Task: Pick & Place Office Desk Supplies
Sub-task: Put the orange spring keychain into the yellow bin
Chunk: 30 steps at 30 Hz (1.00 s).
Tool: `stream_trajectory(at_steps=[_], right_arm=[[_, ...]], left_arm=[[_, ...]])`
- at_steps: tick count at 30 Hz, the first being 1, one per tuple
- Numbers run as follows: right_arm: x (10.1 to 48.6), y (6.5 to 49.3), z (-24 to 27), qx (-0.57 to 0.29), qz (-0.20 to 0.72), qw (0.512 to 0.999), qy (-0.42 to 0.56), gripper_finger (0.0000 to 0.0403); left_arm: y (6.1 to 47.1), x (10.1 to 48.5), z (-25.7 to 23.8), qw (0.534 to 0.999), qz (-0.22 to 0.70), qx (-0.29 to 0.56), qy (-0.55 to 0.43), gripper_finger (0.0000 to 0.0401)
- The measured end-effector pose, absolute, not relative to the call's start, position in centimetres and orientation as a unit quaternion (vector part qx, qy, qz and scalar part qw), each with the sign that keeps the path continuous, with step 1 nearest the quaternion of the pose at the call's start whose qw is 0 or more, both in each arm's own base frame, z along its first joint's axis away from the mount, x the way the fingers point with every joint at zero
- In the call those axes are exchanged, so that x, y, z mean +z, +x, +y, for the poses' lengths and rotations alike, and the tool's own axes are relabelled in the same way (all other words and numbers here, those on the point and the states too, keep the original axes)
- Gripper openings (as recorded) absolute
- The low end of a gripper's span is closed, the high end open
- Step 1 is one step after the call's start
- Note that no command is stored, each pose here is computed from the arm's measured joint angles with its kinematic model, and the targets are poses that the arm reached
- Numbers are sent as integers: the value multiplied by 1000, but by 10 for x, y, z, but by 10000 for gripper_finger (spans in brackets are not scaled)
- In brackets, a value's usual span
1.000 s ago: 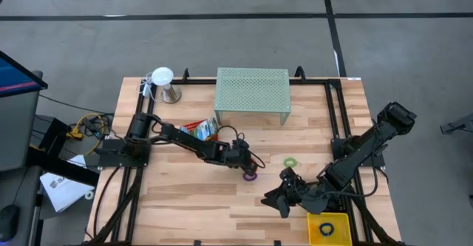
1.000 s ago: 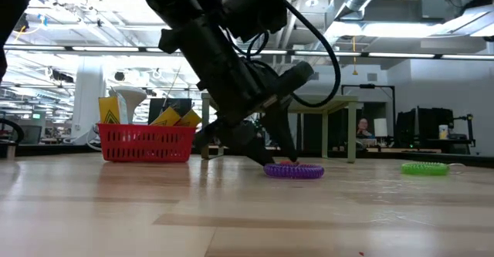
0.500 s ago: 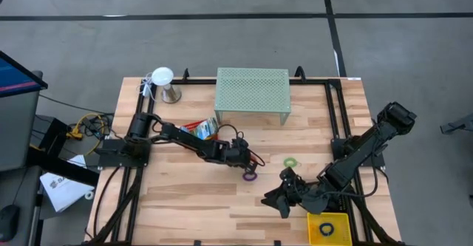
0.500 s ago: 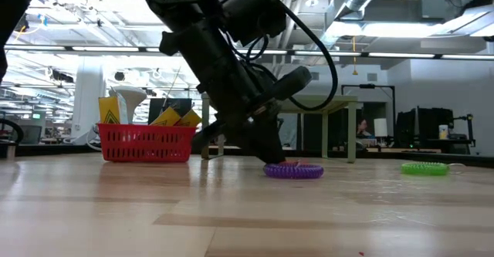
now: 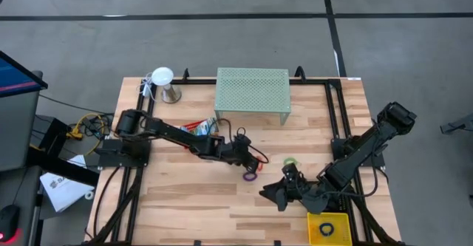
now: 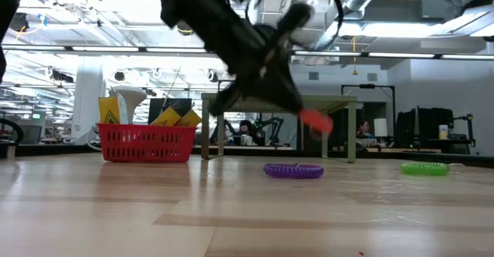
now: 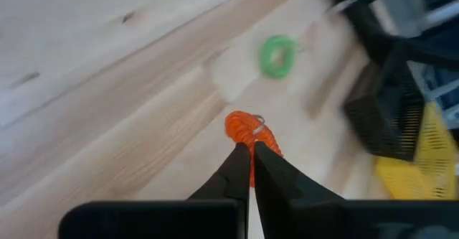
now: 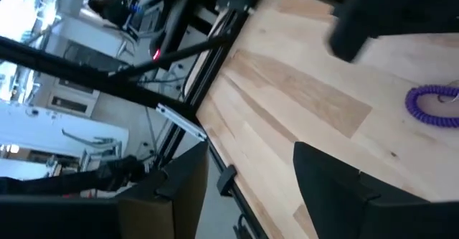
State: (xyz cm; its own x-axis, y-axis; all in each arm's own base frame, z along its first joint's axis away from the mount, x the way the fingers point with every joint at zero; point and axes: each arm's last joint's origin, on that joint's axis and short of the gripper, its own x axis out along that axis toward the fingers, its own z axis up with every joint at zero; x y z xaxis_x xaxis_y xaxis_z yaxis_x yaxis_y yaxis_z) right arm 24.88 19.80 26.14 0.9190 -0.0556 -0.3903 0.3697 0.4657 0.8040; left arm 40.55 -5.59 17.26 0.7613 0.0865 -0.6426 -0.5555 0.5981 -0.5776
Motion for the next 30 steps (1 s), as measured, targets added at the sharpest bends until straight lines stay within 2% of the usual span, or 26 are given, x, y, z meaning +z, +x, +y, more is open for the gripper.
stream_trajectory(at_steps=[12,23,30], right_arm=[[304,223,189,-98,89,856,500,212],[298,213,190,-135,92,853,495,205],[293,211,187,-160,90,843,506,232]], left_arm=[[388,232,-48,880,235,151,-385,0],[370,279,-57,902,183,95,-379,0],[367,298,-74,907,129,42,-399,0]])
